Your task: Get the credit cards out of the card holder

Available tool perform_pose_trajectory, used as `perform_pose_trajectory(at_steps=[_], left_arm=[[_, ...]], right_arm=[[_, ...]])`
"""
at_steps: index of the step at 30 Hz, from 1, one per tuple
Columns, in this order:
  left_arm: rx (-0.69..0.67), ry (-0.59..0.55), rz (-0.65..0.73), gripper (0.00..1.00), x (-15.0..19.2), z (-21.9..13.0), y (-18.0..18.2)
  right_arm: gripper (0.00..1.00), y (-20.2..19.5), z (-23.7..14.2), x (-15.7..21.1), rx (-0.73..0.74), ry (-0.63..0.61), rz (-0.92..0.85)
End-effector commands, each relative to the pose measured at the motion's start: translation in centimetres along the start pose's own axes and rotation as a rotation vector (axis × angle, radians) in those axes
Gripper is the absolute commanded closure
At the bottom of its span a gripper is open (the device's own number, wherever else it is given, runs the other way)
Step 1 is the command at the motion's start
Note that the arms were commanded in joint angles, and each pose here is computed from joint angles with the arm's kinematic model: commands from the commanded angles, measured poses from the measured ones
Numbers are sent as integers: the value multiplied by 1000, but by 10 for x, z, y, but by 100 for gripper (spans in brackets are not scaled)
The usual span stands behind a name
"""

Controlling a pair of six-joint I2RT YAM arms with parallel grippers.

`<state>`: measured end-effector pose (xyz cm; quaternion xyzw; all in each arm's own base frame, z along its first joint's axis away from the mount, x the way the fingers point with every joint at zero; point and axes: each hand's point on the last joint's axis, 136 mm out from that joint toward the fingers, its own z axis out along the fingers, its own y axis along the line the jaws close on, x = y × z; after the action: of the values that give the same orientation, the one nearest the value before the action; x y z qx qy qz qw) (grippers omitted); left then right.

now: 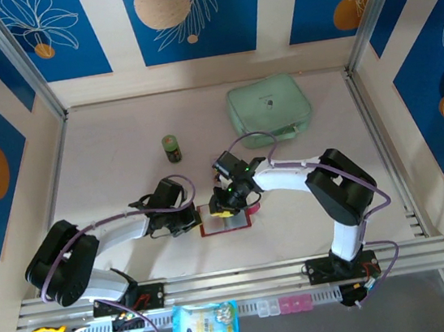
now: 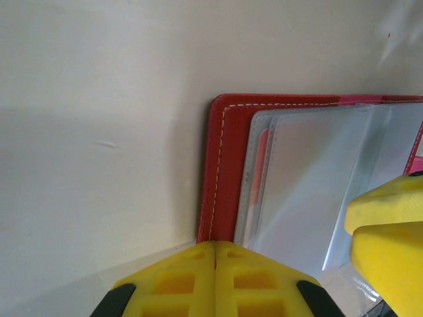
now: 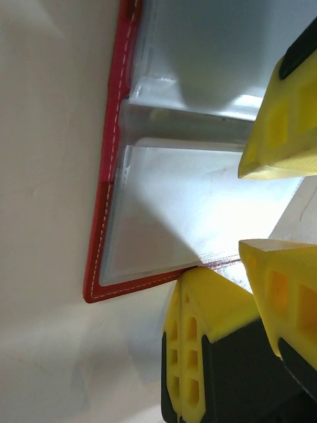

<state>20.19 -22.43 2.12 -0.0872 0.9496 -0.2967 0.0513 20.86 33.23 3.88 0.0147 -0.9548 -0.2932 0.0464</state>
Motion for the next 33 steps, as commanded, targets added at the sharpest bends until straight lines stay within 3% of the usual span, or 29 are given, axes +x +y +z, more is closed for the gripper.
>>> perform_pose_trajectory(at_steps=[1, 10, 18, 33], left_arm=[[-41, 14, 11, 97, 3, 2, 7], [-70, 35, 2, 97, 5, 6, 12], [-100, 42, -3, 98, 7, 5, 18], [-111, 44, -5, 98, 8, 5, 20]], right_arm=[[71, -3, 7, 5, -5, 42, 2], [74, -7, 12, 6, 0, 53, -2], [74, -26, 2, 4, 129, 0, -25], [75, -31, -5, 9, 103, -2, -48]])
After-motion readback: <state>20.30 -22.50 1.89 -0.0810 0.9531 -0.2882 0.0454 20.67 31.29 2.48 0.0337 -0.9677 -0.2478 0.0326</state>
